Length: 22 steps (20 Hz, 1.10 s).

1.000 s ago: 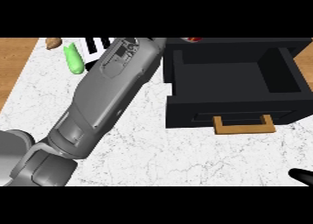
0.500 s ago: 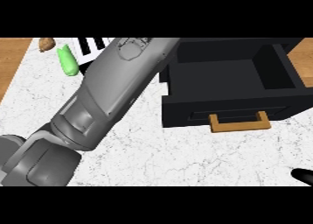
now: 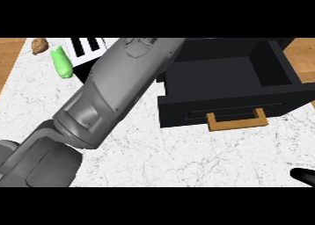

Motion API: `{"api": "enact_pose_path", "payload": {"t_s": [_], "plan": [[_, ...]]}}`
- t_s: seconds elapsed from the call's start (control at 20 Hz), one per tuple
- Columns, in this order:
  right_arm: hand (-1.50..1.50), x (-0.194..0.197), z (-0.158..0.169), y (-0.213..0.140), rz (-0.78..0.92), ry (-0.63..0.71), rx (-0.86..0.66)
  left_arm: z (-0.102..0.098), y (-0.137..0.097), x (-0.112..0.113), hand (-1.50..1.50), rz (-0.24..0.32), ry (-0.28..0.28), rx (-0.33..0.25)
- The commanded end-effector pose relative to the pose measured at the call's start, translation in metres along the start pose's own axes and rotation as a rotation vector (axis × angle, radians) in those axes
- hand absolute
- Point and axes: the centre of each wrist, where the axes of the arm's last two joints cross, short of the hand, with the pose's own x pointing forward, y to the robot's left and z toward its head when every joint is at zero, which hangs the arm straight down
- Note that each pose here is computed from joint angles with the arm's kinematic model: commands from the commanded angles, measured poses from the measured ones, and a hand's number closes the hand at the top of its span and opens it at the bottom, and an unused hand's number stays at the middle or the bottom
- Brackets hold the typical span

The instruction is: Pick up the can, place it into the drawer and close the drawer

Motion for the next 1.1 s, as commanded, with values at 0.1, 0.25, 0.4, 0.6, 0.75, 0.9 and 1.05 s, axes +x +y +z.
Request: {"api": "enact_pose_path", "payload": {"t_s": [0.1,0.25,0.4,0.6,0.75,0.9,1.05], "plan": [[-1.50,-0.002,-0.015,0.000,0.002,0.001,0.021,0.000,-0.006,0.014,-1.50,-0.014,-0.012,0.090],[-1.50,0.002,-0.005,0.002,0.083,-0.038,0.023,-0.001,-0.001,-0.003,-1.50,-0.011,-0.014,0.081],[-1.50,0.012,-0.011,0.000,0.134,-0.071,0.063,-0.002,-0.003,0.007,-1.50,0.010,-0.014,0.098],[-1.50,0.012,-0.031,0.006,0.239,-0.142,0.107,-0.002,0.000,-0.003,-1.50,0.049,-0.011,0.110],[-1.50,0.017,-0.036,0.017,0.357,-0.177,0.161,-0.001,-0.004,0.009,-1.50,0.082,-0.002,0.104],[-1.50,0.009,-0.043,0.025,0.432,-0.197,0.174,-0.003,0.000,0.004,-1.50,0.115,0.009,0.108],[-1.50,0.006,-0.056,0.032,0.561,-0.223,0.188,-0.003,-0.003,0.016,-1.50,0.148,0.006,0.113]]}}
